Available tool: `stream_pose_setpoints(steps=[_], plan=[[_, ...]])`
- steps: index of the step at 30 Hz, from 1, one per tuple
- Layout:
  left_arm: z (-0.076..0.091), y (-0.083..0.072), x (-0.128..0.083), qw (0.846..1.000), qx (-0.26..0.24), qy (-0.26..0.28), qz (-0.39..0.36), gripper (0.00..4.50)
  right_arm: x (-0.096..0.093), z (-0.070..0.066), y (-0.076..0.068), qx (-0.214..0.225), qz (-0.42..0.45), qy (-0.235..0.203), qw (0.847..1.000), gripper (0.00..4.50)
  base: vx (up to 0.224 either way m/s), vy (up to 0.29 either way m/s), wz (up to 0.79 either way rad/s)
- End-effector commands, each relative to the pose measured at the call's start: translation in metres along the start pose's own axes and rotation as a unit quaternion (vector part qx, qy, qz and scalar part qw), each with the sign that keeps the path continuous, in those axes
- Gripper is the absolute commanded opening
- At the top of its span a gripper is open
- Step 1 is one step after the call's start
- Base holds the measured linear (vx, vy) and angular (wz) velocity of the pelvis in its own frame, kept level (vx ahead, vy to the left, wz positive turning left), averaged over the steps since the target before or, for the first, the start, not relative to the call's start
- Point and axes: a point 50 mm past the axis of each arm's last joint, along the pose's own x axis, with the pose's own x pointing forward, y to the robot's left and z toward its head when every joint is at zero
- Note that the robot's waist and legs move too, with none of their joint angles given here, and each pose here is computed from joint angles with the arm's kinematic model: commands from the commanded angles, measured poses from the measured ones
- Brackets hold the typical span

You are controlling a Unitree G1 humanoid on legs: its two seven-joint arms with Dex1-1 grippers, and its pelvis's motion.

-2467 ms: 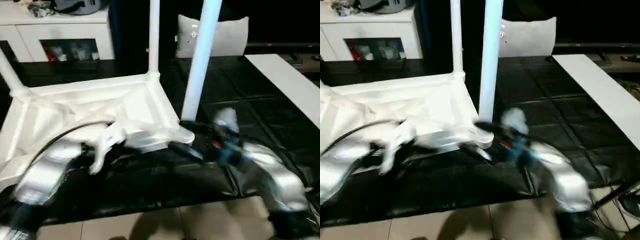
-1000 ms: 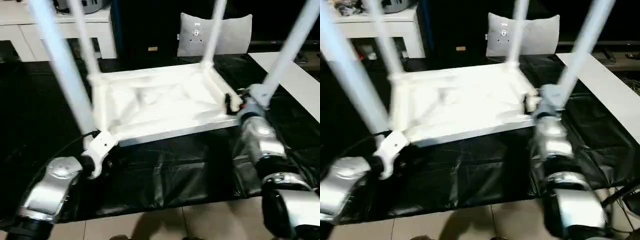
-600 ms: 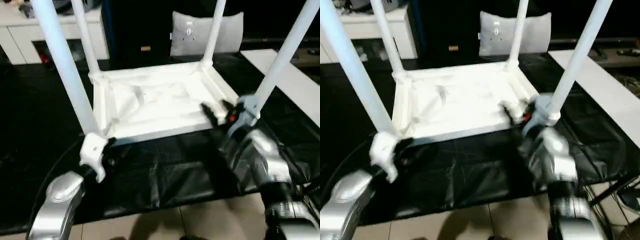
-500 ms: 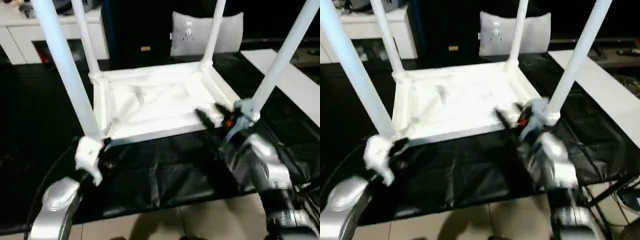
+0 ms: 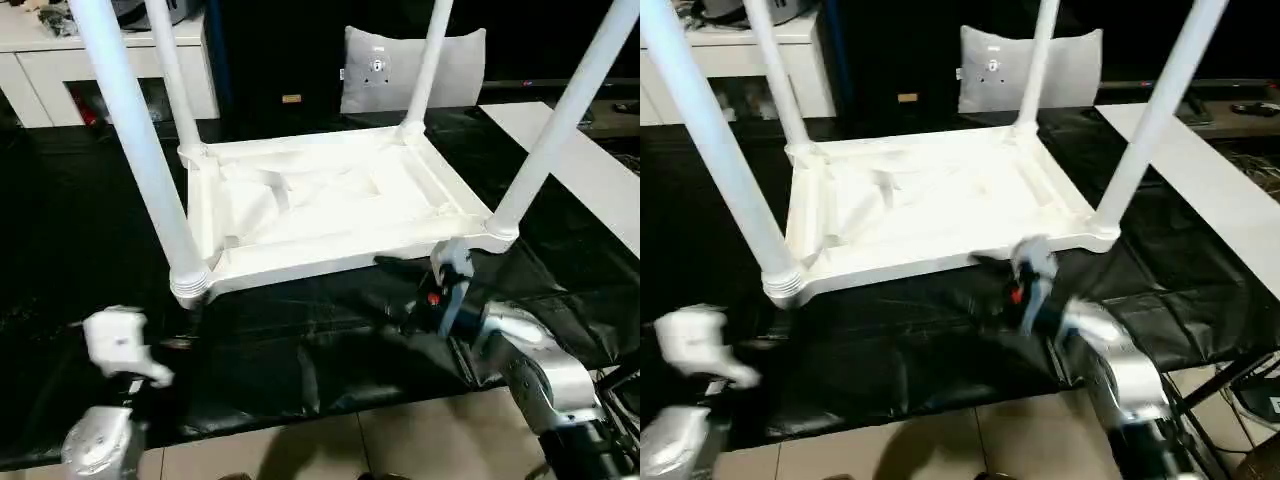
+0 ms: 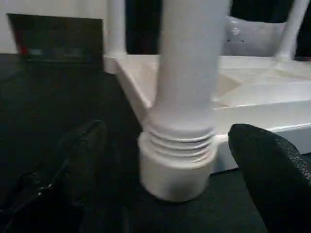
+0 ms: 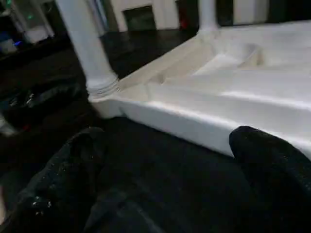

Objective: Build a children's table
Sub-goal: Rotate table base

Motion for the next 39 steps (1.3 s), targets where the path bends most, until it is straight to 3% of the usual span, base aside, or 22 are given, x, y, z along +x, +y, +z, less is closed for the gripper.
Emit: stream_pose_setpoints(steps=[1,7,10,13,16,23,27,29,30,31,34,37,38,39], plan=[[-0.001,0.003,0.004,1.0,0.0,-0.006,-0.001,4.46,0.0,0.004,0.003,-0.011,0.012,0.004,1.0,4.5,0.0,0.0,0.0],[0.004,0.011,0.026,0.998,-0.009,-0.017,-0.055,4.46,0.002,0.006,-0.004,-0.027,-0.019,0.011,0.999,4.5,0.0,0.0,0.0],[0.009,0.023,0.048,0.996,-0.01,-0.007,-0.087,4.46,0.007,0.004,-0.011,-0.018,-0.049,0.015,0.999,4.5,0.0,0.0,0.0],[0.028,0.008,0.061,0.993,-0.004,-0.023,-0.117,4.46,0.011,0.002,-0.015,-0.027,-0.075,0.027,0.996,4.5,0.0,0.0,0.0],[0.046,-0.005,0.084,0.983,-0.006,-0.025,-0.182,4.46,0.014,-0.004,-0.035,-0.053,-0.184,0.06,0.98,4.5,0.0,0.0,0.0],[0.055,-0.011,0.102,0.966,-0.013,-0.013,-0.257,4.46,0.012,-0.011,-0.047,-0.029,-0.243,0.118,0.962,4.5,0.0,0.0,0.0],[0.06,-0.027,0.104,0.941,-0.026,0.006,-0.338,4.46,0.01,-0.019,-0.057,-0.044,-0.269,0.143,0.951,4.5,0.0,0.0,0.0],[0.06,-0.029,0.104,0.936,-0.029,0.011,-0.35,4.46,0.01,-0.02,-0.059,-0.044,-0.272,0.145,0.95,4.5,0.0,0.0,0.0],[0.057,-0.043,0.095,0.908,-0.023,0.035,-0.416,4.46,0.013,-0.022,-0.062,-0.046,-0.28,0.148,0.947,4.5,0.0,0.0,0.0],[0.056,-0.048,0.091,0.896,-0.023,0.043,-0.44,4.46,0.015,-0.022,-0.063,-0.045,-0.28,0.147,0.948,4.5,0.0,0.0,0.0],[0.056,-0.057,0.085,0.876,-0.031,0.053,-0.478,4.46,0.02,-0.021,-0.064,-0.044,-0.28,0.143,0.948,4.5,0.0,0.0,0.0],[0.058,-0.077,0.074,0.838,-0.051,0.068,-0.538,4.46,0.033,-0.016,-0.062,-0.051,-0.264,0.132,0.954,4.5,0.0,0.0,0.0],[0.058,-0.077,0.074,0.838,-0.051,0.068,-0.538,4.46,0.033,-0.016,-0.062,-0.051,-0.264,0.132,0.954,4.5,0.0,0.0,0.0],[0.06,-0.082,0.072,0.828,-0.056,0.072,-0.554,4.46,0.038,-0.014,-0.061,-0.054,-0.256,0.13,0.956,4.5,0.0,0.0,0.0]])
